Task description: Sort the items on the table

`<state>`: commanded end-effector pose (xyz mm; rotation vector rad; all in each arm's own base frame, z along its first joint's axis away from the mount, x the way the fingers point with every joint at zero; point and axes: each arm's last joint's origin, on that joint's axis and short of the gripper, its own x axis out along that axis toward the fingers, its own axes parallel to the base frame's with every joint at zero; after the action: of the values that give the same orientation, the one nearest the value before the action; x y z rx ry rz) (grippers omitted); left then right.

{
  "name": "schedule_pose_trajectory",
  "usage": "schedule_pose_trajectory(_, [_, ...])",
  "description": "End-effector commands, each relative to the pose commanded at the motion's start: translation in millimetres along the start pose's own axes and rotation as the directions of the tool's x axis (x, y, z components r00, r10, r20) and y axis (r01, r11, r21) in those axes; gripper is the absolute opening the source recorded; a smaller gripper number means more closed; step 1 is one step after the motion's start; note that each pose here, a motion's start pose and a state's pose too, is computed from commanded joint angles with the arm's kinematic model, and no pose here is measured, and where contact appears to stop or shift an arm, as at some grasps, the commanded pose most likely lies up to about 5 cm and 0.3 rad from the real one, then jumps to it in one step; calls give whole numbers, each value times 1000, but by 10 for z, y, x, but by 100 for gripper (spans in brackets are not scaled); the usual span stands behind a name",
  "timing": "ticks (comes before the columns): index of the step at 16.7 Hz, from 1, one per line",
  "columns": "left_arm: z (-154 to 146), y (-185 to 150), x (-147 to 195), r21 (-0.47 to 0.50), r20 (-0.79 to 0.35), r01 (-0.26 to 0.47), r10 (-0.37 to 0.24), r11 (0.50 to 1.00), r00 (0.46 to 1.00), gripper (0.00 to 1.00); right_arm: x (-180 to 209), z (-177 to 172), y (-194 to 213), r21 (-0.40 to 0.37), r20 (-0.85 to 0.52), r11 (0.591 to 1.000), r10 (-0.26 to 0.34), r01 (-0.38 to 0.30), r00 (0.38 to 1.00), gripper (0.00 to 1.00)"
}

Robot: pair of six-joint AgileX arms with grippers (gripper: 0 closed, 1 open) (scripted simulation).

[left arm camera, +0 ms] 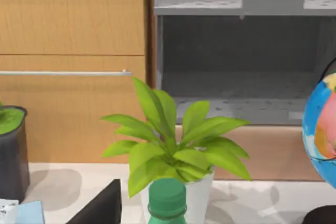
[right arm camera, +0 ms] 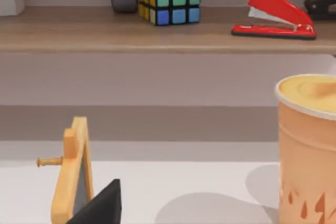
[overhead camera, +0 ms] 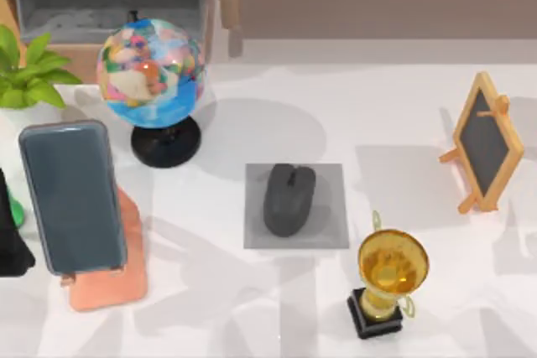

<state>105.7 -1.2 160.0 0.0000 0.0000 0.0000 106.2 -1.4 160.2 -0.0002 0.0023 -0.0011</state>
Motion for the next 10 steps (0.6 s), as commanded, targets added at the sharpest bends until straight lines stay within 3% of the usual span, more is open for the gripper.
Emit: schedule_pose_trajectory(10, [0,0,0,0,0,0,0,1000,1000,100,394,73,-171,0,-116,998,-57,57,992,100])
